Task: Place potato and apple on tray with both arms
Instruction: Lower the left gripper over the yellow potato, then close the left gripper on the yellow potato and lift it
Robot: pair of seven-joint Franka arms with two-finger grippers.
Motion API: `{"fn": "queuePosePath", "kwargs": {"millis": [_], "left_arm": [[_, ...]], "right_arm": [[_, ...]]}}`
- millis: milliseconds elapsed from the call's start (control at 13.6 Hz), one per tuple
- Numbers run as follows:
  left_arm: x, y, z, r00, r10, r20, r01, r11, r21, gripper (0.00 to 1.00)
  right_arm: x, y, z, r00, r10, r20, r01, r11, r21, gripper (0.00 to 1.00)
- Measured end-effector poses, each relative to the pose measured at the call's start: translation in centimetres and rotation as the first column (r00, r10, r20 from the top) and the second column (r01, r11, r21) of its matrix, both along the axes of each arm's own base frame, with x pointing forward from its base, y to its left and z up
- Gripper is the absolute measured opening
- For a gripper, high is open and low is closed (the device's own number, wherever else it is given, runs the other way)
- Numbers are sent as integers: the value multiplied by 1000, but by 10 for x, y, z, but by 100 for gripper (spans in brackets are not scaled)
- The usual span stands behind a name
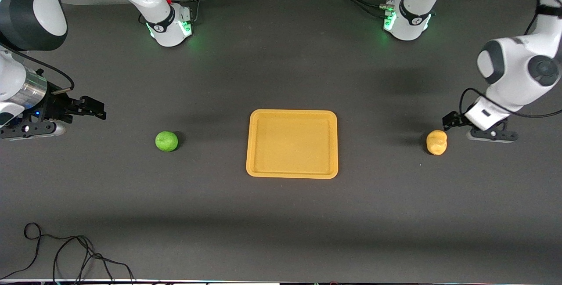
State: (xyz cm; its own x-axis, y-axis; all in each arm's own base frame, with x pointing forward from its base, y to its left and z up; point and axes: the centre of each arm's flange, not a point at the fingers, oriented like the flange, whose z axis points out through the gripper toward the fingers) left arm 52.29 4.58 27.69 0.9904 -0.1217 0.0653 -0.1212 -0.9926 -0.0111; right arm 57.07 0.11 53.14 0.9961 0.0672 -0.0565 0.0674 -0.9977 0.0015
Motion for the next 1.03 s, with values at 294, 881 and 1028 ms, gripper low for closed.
{"fn": "queuePosePath", "kwargs": {"millis": [294, 881, 1028], "left_arm": [[6, -11, -74, 999, -21, 36, 21, 1000, 2, 100], [5, -13, -89, 999, -25, 19, 25, 1000, 1, 75], [7, -15, -87, 999, -28, 21, 28, 1000, 1, 70]], "right_arm": [[1, 0, -4, 1000, 0, -6, 0, 1000, 0, 100], [4, 0, -10, 1000, 0, -12, 0, 1000, -1, 100], [4, 0, -10, 1000, 0, -14, 0, 1000, -1, 100]]}}
